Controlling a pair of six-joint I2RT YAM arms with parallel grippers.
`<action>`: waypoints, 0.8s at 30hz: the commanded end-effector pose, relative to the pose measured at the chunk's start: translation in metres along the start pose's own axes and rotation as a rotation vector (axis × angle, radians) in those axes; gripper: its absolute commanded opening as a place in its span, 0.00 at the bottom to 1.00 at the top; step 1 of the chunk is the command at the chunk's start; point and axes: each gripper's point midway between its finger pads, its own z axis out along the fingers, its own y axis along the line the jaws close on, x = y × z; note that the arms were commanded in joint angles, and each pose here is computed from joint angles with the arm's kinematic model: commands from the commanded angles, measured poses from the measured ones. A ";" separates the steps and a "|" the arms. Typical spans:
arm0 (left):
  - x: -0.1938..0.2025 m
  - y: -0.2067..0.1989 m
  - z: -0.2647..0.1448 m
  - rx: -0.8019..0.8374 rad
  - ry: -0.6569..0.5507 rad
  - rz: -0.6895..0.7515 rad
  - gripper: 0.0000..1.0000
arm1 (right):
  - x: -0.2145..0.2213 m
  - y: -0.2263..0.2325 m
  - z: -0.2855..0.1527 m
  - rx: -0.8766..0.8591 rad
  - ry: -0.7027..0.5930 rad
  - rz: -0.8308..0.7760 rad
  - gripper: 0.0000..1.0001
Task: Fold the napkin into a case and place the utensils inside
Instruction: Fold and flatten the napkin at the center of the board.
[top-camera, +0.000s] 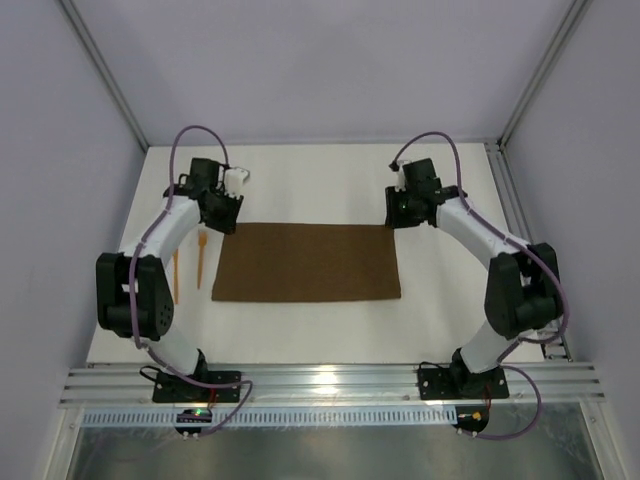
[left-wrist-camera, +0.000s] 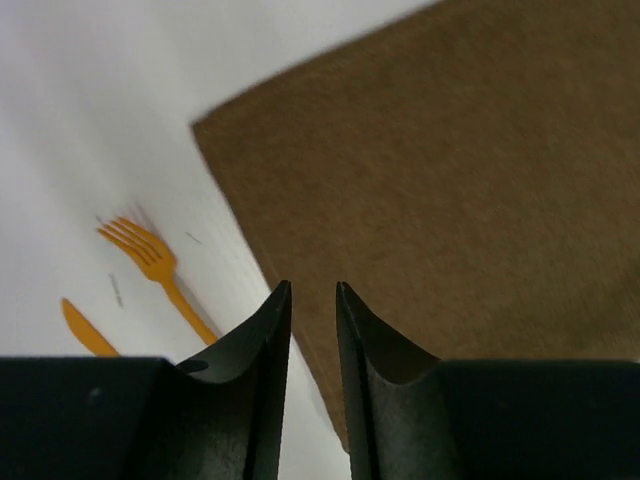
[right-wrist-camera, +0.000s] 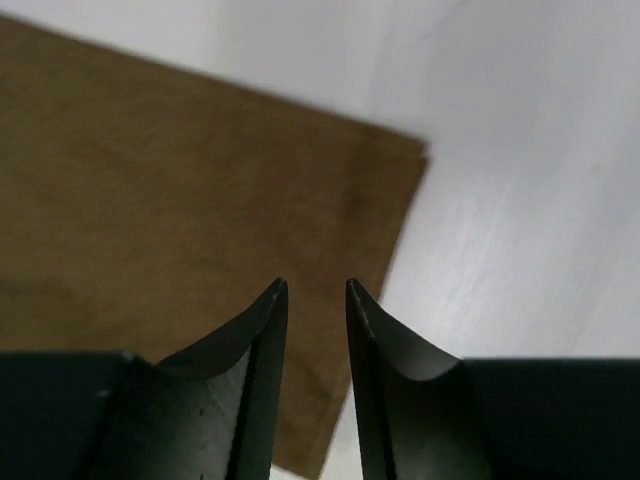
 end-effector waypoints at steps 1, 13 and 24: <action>0.074 -0.044 -0.009 0.117 0.218 0.105 0.25 | 0.030 0.053 -0.024 -0.112 -0.023 -0.021 0.32; 0.172 -0.036 0.010 -0.035 0.508 0.231 0.25 | 0.191 0.061 0.008 -0.176 0.256 0.206 0.03; 0.152 -0.058 -0.005 0.081 0.381 0.226 0.31 | 0.172 0.001 -0.030 0.029 0.146 0.199 0.03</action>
